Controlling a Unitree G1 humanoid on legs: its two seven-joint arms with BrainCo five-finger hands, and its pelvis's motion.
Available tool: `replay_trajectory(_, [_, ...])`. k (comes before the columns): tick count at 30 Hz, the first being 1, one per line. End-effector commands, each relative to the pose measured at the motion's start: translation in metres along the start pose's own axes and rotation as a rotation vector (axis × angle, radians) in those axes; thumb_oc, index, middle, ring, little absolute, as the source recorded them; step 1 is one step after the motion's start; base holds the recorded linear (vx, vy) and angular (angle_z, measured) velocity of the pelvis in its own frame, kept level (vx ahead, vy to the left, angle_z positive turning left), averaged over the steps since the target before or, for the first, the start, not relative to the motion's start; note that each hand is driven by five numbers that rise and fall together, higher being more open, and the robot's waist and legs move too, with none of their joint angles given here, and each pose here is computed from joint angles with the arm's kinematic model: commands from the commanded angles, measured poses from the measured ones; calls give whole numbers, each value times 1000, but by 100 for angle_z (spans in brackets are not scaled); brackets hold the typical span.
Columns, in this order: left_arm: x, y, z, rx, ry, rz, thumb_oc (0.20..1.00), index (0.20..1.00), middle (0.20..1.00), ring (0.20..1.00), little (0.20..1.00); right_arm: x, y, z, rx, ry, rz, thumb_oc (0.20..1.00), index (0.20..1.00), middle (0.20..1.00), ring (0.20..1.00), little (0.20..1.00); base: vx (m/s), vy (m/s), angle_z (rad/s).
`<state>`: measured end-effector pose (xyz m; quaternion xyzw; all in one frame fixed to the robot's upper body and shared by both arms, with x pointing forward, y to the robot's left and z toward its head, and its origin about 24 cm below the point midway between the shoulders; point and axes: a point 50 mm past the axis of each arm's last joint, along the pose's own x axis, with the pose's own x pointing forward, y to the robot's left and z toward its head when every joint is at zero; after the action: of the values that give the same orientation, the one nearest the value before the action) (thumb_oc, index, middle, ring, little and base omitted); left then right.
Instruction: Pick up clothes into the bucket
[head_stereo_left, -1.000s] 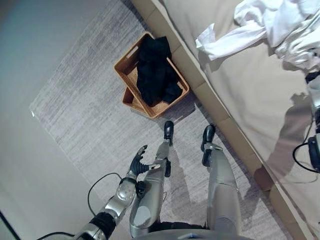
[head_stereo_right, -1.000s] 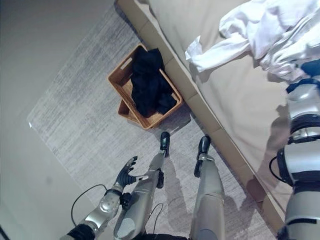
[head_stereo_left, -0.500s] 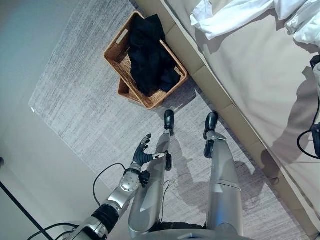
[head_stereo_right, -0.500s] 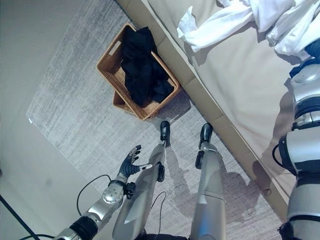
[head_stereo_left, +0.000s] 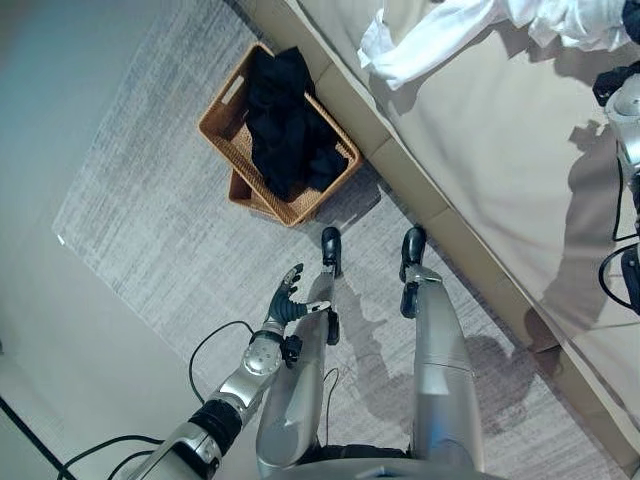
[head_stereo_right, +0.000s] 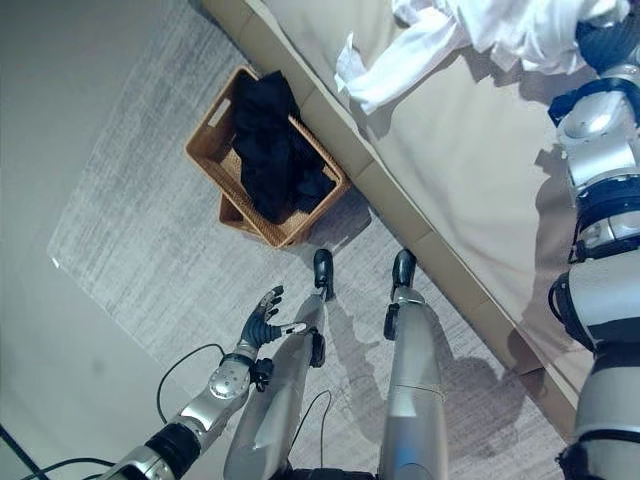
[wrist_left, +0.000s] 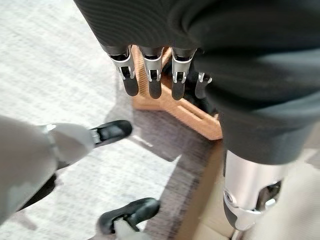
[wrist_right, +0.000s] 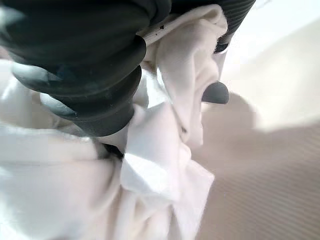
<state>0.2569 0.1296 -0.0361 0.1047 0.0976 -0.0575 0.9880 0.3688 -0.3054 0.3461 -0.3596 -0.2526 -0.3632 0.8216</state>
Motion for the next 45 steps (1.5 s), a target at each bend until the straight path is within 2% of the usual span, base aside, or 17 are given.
replay_trajectory(1, [-6, 18, -16, 38, 53, 61, 1000, 1000, 1000, 1000, 1000, 13, -37, 39, 128, -196, -135, 200, 200, 200, 200, 200, 0, 0, 0])
replay_trajectory(5, [-15, 41, -36, 82, 137, 126, 1000, 1000, 1000, 1000, 1000, 9, -50, 41, 168, -248, -165, 200, 200, 200, 200, 200, 4, 28, -7])
replay_trajectory(16, [-39, 71, -63, 136, 245, 189, 1000, 1000, 1000, 1000, 1000, -1, -67, 29, 113, -285, -189, 200, 200, 200, 200, 200, 48, 50, -19])
replay_trajectory(30, [-45, 63, -63, 145, 238, 110, 1000, 1000, 1000, 1000, 1000, 3, -97, 1, -17, -200, -236, 200, 200, 200, 200, 200, 76, 28, -2])
replay_trajectory(38, [-47, 64, -53, 81, 182, 108, 1000, 1000, 1000, 1000, 1000, 5, -103, -2, -47, -189, -222, 200, 200, 200, 200, 200, 62, 0, 0])
replay_trajectory(45, [-50, 62, -54, 55, 193, 98, 1000, 1000, 1000, 1000, 1000, 17, -109, -11, 8, -71, -234, 200, 200, 200, 200, 200, 4, 0, 0])
